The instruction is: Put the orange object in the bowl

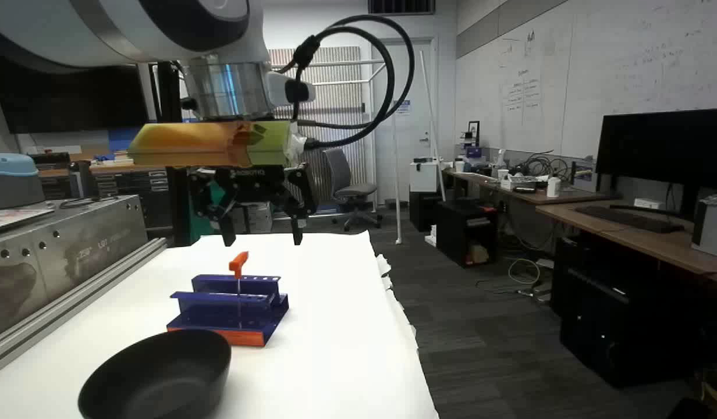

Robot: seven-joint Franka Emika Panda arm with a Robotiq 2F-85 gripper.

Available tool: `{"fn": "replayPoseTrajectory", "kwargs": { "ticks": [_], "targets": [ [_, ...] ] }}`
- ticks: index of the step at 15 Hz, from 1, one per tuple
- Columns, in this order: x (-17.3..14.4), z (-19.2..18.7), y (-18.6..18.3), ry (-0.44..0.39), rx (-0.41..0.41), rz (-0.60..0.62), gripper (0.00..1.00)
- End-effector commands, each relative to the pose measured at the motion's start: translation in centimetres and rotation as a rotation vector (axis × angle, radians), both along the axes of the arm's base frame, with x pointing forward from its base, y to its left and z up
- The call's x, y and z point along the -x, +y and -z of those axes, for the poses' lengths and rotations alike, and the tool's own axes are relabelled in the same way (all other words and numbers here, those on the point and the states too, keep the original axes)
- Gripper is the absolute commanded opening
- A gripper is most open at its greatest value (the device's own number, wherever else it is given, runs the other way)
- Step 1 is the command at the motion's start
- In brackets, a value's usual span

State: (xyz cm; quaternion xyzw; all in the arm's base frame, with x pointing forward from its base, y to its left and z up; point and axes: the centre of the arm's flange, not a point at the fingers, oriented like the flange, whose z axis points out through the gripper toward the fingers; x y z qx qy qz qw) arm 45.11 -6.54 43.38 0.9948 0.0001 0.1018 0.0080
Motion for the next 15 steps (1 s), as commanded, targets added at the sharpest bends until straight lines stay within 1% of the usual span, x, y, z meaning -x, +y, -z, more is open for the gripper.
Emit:
{"fn": "replayPoseTrajectory", "kwargs": {
  "ticks": [1,5,7,10,12,15],
  "targets": [
    [-0.1,-0.3,0.0,-0.006,0.001,0.000,1.00],
    [-0.4,-0.9,-0.1,-0.020,0.002,0.001,1.00],
    [-3.6,-1.1,0.9,0.030,-0.024,-0.007,1.00],
    [-8.6,-0.8,3.4,0.085,-0.069,-0.014,1.00],
    [-11.9,0.1,5.3,0.130,-0.092,-0.049,1.00],
    [-16.2,2.6,7.8,0.224,-0.091,-0.081,1.00]
  ]
}}
